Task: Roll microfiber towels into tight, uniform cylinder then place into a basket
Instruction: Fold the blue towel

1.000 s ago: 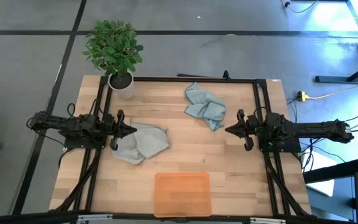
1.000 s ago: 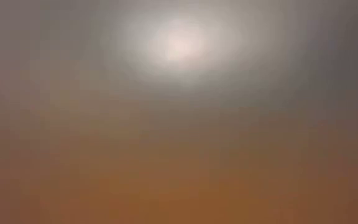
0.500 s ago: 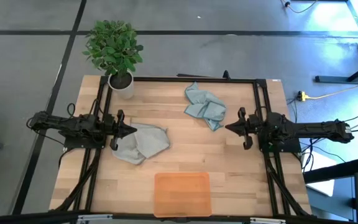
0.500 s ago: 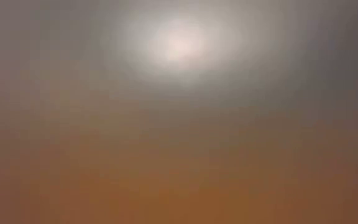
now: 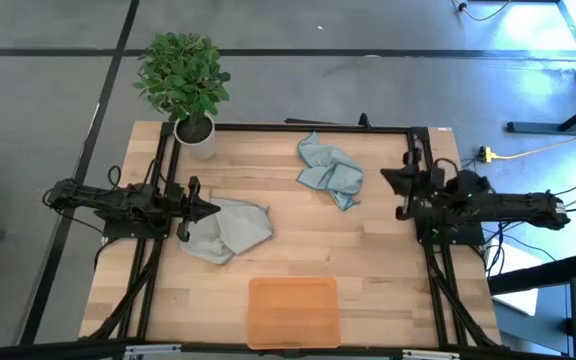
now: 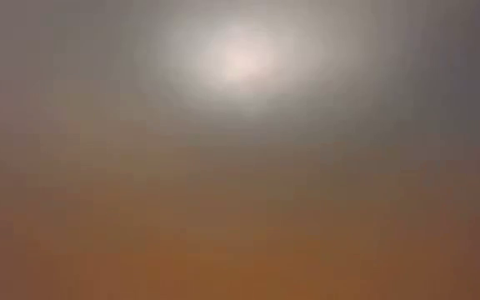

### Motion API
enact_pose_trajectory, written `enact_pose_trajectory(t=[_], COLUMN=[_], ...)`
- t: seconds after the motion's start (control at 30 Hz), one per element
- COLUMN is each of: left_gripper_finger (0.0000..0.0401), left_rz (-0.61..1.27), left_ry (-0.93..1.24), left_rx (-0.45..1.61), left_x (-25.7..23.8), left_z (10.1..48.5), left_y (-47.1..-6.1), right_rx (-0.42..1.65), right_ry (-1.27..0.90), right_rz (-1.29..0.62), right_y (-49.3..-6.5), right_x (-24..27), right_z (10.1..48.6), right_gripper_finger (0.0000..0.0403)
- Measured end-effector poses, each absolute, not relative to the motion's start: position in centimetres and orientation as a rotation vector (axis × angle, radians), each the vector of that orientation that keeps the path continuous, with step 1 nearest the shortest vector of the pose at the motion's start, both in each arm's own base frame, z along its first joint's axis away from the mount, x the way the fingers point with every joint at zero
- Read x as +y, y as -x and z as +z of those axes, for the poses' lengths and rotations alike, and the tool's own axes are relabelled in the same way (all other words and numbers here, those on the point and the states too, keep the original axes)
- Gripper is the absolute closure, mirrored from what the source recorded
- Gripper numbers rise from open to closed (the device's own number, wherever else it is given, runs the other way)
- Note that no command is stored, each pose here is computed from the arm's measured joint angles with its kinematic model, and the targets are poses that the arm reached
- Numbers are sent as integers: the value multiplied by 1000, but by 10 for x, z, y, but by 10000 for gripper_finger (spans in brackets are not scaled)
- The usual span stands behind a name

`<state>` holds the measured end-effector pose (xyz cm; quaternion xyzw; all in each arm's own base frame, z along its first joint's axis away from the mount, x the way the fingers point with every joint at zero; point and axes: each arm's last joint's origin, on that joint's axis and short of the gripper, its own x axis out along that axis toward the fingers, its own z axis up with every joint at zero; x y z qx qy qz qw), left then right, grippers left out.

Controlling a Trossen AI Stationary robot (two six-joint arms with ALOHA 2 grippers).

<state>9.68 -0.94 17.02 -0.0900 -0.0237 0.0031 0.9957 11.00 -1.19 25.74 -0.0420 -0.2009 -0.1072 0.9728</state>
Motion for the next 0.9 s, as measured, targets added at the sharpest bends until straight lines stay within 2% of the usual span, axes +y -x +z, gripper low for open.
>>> enact_pose_trajectory(t=[0.23, 0.4, 0.63, 0.9], left_gripper_finger=[401, 401, 401, 401], left_rz=[6, 6, 57, 162], left_ry=[180, 180, 156, 80], left_rx=[-48, -48, -177, -255], left_x=[-9, -9, -8, -3], left_z=[170, 170, 183, 227], left_y=[-97, -97, -95, -82], right_rx=[-164, 6, 151, 188], right_ry=[116, 32, -31, -19], right_rz=[-383, -399, -402, -401], right_y=[-113, -121, -144, -165], right_x=[-17, -18, -20, -22], right_z=[311, 336, 348, 357], right_gripper_finger=[393, 393, 393, 393])
